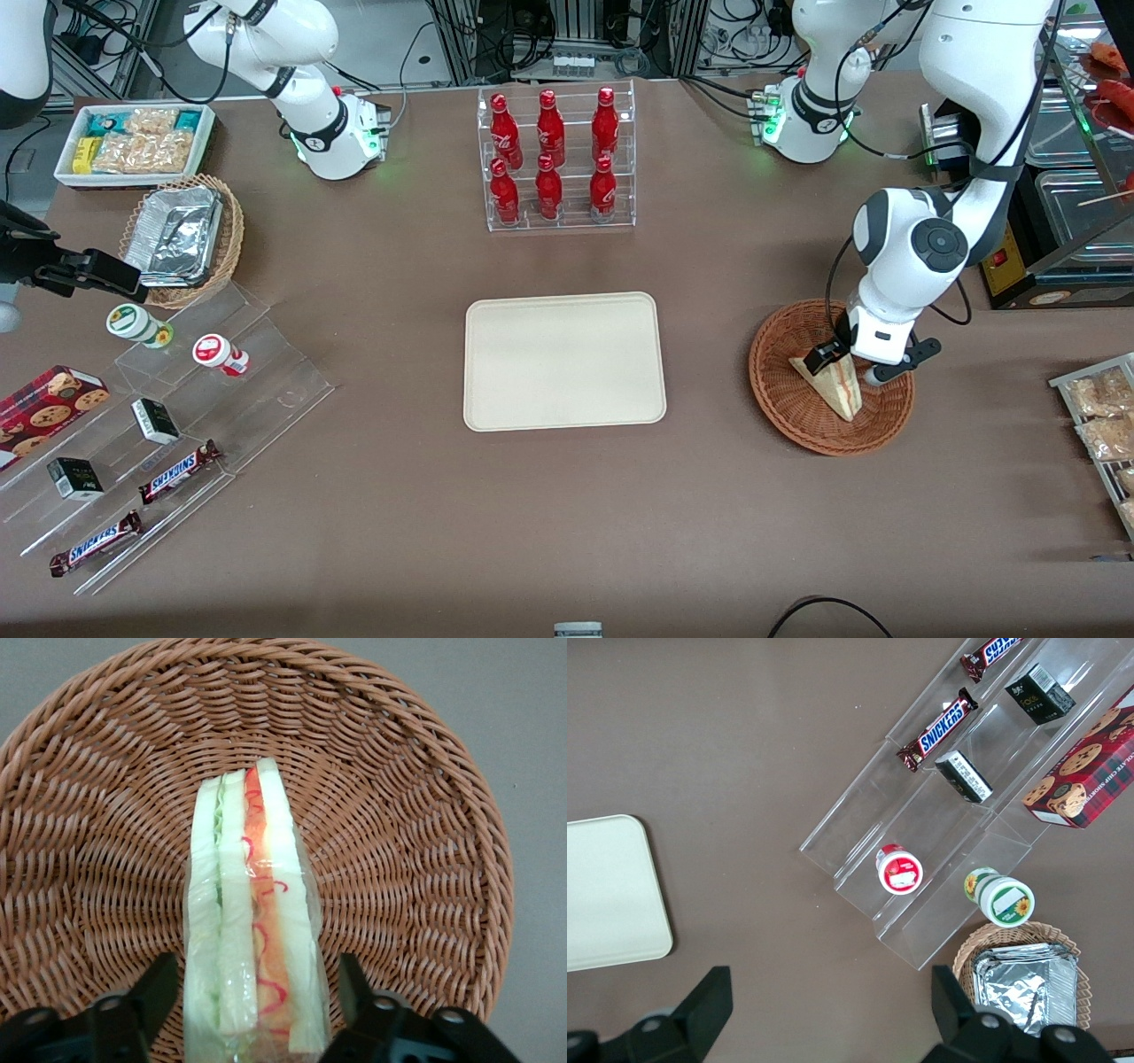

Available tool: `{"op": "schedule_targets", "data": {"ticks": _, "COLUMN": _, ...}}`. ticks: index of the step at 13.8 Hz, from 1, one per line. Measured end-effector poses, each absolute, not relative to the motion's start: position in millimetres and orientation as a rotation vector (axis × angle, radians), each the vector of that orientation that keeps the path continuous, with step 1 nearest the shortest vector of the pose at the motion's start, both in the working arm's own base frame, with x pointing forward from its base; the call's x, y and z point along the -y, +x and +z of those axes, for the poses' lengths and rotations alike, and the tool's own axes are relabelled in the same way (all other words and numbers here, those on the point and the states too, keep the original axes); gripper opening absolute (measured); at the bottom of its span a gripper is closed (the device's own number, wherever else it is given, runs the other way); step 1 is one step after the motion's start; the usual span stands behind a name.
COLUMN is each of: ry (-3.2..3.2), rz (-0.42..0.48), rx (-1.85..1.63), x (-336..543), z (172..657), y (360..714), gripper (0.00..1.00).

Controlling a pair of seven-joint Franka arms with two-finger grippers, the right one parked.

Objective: Place sandwich from basket to tray
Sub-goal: 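Close the left gripper on the sandwich's wrapped edge and lift it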

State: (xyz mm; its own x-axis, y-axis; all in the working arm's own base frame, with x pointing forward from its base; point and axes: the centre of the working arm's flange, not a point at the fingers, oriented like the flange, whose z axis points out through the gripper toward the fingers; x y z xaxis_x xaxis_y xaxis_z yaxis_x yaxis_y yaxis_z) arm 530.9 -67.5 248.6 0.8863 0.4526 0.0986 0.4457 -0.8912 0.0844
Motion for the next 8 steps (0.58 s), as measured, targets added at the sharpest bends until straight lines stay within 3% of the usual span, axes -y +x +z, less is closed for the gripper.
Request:
{"op": "schedule_targets", "data": {"ticks": 2, "ry": 2.992, "rz": 0.183, "rx": -0.713, "x": 68, "z": 249, "y": 532, "gripper": 0.49}}
{"op": "schedule_targets", "data": {"ticks": 4, "ry": 2.988, "rz": 0.197, "rx": -0.712, "x": 68, "z": 253, "y": 535, "gripper": 0.35}}
{"op": "schedule_targets", "data": {"ticks": 8, "ry": 2.997, "rz": 0.187, "rx": -0.711, "x": 69, "z": 293, "y": 544, "gripper": 0.26}}
